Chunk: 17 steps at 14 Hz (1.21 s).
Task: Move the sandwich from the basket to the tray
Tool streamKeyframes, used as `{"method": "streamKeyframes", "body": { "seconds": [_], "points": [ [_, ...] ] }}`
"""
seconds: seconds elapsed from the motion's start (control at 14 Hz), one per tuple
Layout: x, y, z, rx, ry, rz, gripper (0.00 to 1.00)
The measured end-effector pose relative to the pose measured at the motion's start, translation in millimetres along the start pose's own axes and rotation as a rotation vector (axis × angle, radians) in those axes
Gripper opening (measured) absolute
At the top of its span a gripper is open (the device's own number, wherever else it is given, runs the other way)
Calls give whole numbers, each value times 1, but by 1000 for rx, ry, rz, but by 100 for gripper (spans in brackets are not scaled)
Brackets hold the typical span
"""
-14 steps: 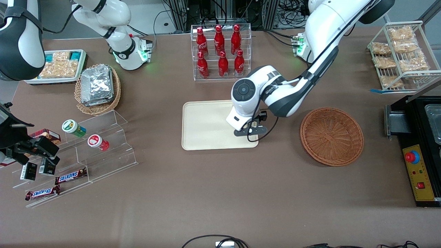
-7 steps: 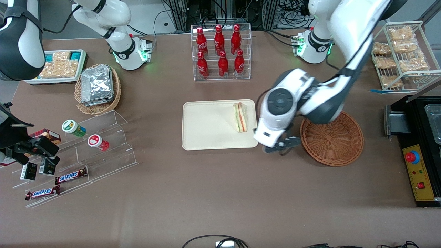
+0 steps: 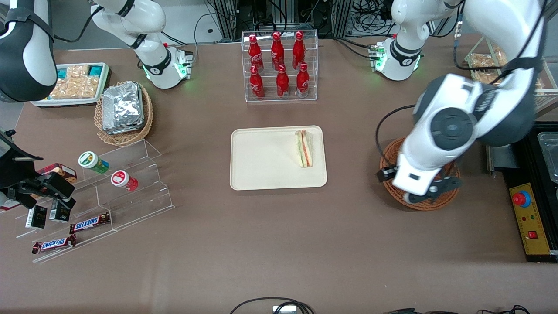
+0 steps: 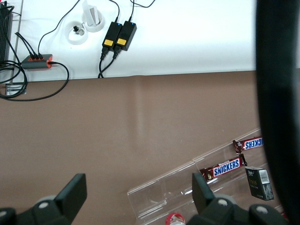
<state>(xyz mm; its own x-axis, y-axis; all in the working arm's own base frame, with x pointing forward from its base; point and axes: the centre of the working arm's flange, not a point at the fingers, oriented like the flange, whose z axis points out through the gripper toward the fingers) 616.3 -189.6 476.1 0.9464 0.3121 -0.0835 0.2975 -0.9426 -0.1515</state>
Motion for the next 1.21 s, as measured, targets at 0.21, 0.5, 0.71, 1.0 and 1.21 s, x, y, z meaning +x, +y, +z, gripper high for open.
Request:
{"method": "streamKeyframes", "body": {
  "seconds": [0.21,0.5,0.71,1.0,1.21],
  "points": [
    [16,-48,-23,-30,-47,65,100],
    [19,-101,-42,-37,-96,136,100],
    [18,-133,-57,-57,-102,183,100],
    [8,-193,-83,-91,-84,255,100],
    [-8,-212,-95,-86,-67,305,100]
  ]
}}
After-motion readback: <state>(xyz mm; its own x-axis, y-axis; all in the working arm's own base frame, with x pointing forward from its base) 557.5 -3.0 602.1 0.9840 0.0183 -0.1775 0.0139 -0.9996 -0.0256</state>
